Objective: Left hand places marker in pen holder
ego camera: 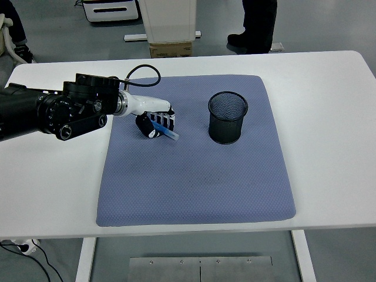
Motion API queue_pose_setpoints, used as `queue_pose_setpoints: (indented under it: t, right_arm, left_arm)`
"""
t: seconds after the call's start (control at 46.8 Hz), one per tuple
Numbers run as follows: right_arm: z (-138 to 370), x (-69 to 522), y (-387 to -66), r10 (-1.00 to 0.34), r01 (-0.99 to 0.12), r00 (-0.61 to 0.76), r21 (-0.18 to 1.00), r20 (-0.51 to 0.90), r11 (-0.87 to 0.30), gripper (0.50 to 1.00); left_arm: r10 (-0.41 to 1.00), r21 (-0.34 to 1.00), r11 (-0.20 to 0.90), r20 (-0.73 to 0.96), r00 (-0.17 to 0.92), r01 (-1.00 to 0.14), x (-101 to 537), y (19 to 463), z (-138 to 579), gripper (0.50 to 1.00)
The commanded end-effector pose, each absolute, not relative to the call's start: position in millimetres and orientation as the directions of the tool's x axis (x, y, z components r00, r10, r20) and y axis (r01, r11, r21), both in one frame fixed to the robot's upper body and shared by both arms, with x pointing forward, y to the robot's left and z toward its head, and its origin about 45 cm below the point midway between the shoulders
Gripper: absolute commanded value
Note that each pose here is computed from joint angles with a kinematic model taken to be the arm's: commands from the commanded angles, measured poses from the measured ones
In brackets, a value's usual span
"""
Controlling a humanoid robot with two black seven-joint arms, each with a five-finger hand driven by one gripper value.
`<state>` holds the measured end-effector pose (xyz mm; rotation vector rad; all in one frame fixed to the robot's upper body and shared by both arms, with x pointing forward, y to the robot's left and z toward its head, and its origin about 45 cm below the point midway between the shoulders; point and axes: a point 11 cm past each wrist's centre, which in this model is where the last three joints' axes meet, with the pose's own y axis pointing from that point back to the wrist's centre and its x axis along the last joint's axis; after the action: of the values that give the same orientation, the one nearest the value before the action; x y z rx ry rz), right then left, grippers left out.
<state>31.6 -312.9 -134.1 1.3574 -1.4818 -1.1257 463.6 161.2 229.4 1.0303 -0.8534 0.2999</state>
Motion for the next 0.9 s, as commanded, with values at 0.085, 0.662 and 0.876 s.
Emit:
queue_pose_setpoints:
  t: [0.085,0.662,0.876]
  right_arm:
    - [-134.1,31.6,-312.9,-0.996,-0.269,-0.090,0.963,-0.002,0.022,1.000]
    - [-134.1,31.6,-312.9,-0.996,-0.269,-0.089,0.963,-0.002,0.022,1.000]
    - [-134.1,31.6,-312.9,-0.996,-0.269,-0.089,0.963,-0.002,0.022,1.000]
  left_arm:
    - [-0.125,0.613,0.520,0.744,0.656,-0.595,465.7,159.2,235.0,0.500]
    - [-0.006,0.533,0.571,0.763,0.647,-0.624,481.0,139.4,287.7,0.500]
    - [0.001,0.514,0.598,0.767,0.642,-0.615,483.1,127.7,306.8,0.500]
